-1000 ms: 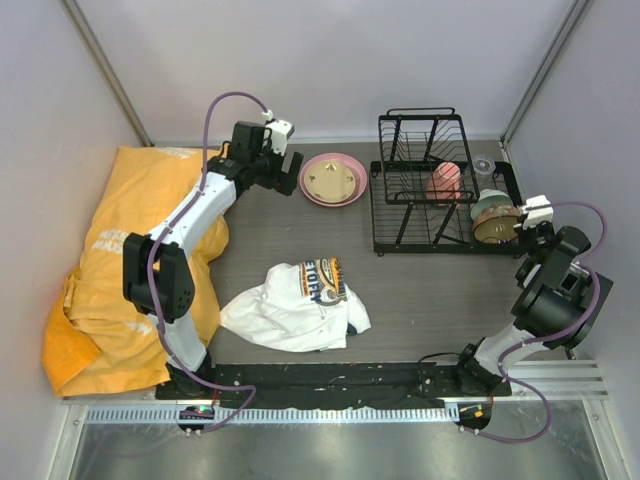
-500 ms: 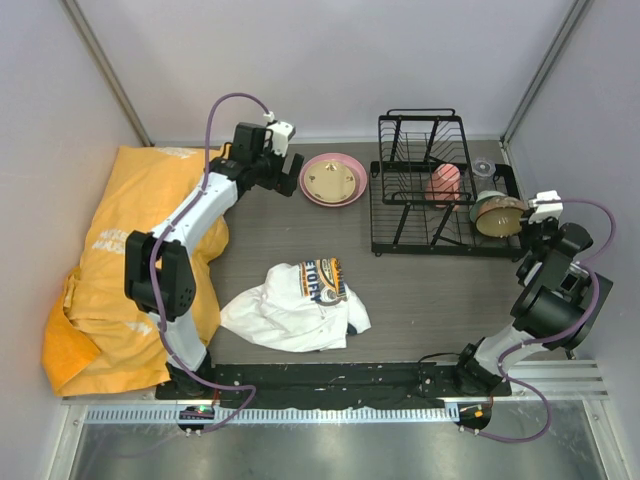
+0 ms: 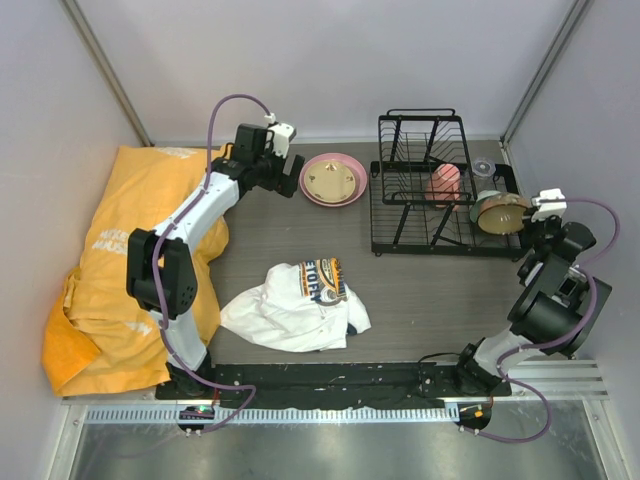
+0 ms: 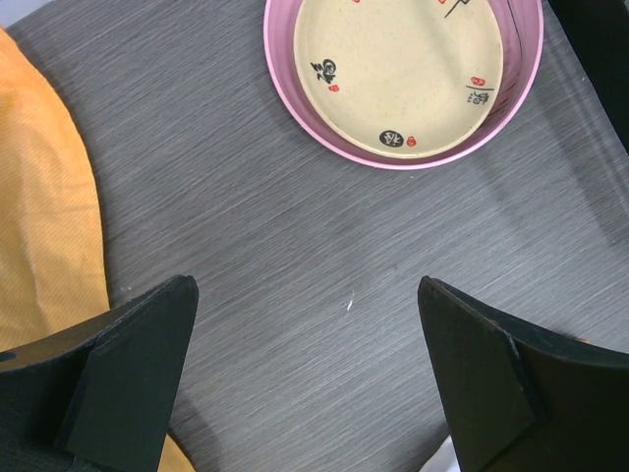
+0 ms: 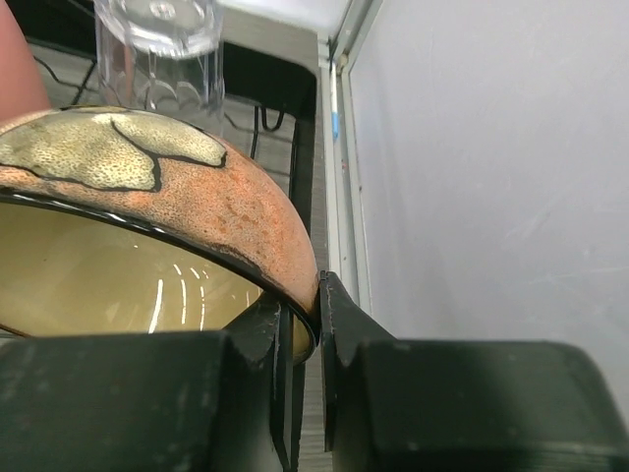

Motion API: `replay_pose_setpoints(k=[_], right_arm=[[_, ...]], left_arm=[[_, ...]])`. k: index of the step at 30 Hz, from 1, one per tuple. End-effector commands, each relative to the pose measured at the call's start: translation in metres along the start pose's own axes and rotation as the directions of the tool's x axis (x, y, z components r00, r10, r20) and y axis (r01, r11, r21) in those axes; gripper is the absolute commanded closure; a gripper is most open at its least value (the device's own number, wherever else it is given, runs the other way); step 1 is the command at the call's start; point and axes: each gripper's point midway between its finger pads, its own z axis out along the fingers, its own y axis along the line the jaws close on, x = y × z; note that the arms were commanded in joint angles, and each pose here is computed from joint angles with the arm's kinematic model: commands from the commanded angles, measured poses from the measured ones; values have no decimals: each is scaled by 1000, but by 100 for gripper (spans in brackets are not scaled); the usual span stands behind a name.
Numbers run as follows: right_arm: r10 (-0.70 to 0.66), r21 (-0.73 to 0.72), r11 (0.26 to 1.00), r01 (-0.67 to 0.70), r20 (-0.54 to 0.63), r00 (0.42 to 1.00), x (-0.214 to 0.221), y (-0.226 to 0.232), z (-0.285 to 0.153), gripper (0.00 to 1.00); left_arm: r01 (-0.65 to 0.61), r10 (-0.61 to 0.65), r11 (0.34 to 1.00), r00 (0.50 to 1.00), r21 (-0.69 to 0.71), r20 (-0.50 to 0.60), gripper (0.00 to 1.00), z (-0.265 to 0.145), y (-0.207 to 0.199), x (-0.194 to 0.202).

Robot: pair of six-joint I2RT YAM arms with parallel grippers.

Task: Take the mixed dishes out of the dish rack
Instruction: Pick up the bowl from the dish rack.

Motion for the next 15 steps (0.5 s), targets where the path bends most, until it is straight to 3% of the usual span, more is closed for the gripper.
replay_pose_setpoints(k=[1,15], right_arm=[[-135,67,990,123,235,963,-96,-27,-7,99],[-146,46,989,139,247,958,-123,-18,-30,99]], left_arm=[[3,-2,1000,997,-7,74,0,-7,3,-27],[2,-3,1000,996,5,86,0,-13,1,-30]])
